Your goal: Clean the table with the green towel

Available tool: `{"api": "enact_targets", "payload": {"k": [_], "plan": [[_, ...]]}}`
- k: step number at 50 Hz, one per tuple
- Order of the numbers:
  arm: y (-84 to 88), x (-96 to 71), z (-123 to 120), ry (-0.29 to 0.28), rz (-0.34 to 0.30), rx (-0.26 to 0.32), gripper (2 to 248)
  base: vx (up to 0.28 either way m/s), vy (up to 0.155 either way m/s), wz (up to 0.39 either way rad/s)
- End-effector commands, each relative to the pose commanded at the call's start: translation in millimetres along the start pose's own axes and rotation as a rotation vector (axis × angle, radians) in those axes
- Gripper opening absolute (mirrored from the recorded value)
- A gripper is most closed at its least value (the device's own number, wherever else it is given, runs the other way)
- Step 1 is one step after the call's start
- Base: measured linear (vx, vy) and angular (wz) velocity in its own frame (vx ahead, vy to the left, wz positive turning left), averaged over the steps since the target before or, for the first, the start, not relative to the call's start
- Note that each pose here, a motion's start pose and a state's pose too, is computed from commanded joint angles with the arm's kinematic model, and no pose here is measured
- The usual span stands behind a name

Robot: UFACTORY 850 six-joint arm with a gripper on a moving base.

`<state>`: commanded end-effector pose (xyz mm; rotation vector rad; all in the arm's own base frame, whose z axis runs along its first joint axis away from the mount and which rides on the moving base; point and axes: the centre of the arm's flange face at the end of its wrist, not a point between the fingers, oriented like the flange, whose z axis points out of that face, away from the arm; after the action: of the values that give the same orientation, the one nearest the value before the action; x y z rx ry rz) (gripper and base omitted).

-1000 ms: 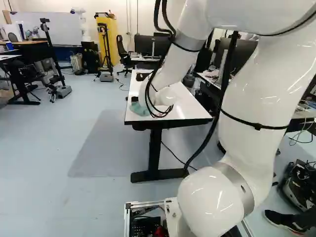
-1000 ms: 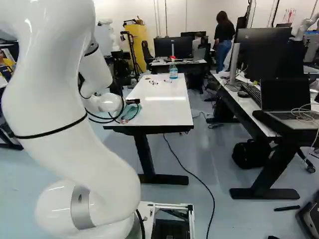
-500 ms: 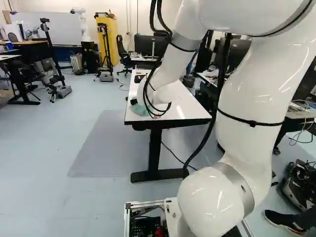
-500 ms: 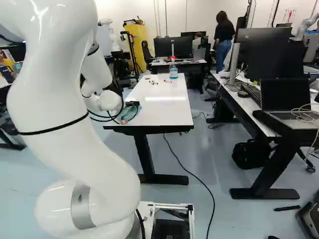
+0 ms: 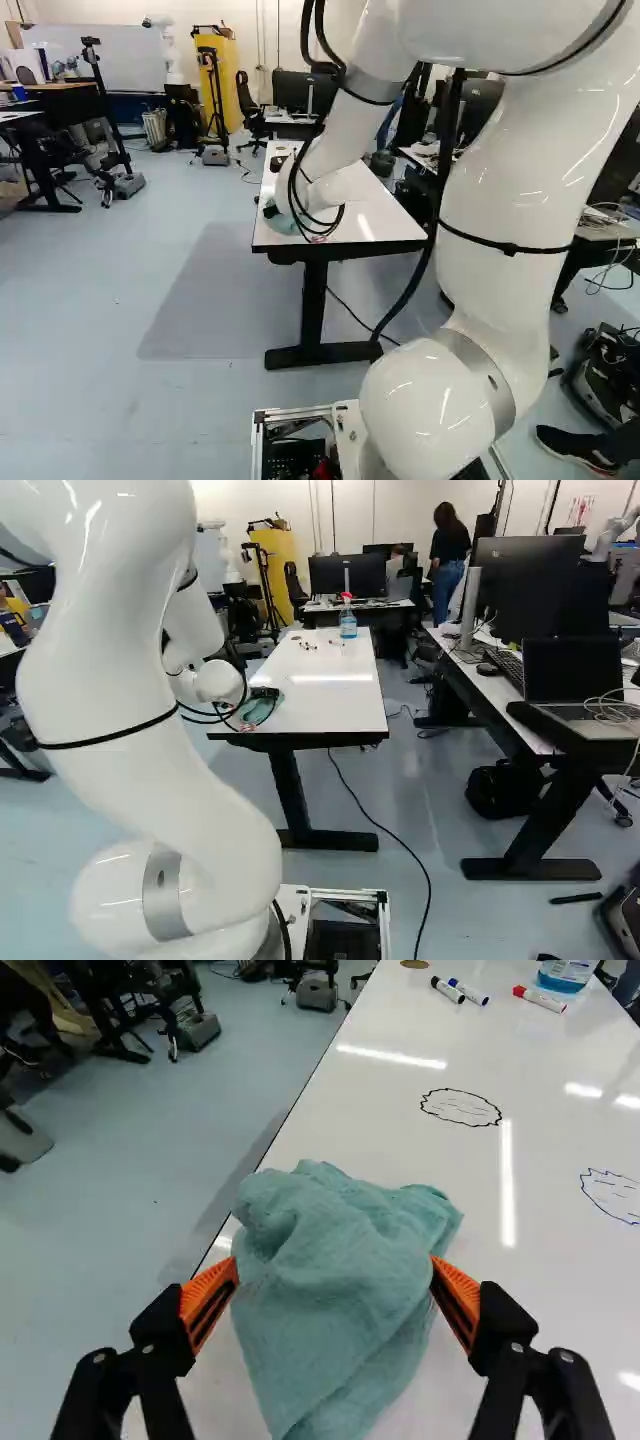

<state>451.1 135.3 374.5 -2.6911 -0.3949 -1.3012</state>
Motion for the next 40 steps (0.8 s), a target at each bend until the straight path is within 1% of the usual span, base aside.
{"api": "enact_targets", "payload": {"k": [22,23,28,29,33,34,38,39,40], "plan": [[-1.2,-0.5,0.4,-0.008,-0.002,0.002,247,0.0,0.0,0.0],[-1.2,-0.5,0.4,-0.008,-0.002,0.002,231,0.0,0.0,0.0],[-1.2,-0.5,0.4,-0.008,-0.002,0.002,231,0.0,0.0,0.0],[-1.2,-0.5,0.4,-0.008,-0.002,0.002,192,0.0,0.0,0.0],[-1.2,-0.5,0.4,-0.008,-0.002,0.002,192,0.0,0.0,0.0],[-1.2,-0.5,0.4,-0.008,-0.002,0.002,153,0.0,0.0,0.0],[-1.2,-0.5,0.4,-0.008,-0.002,0.002,153,0.0,0.0,0.0],[-1.2,-0.5,0.4,-0.008,-0.002,0.002,115,0.0,0.0,0.0],[-1.2,-0.5,0.4,-0.008,-0.002,0.002,115,0.0,0.0,0.0]]}}
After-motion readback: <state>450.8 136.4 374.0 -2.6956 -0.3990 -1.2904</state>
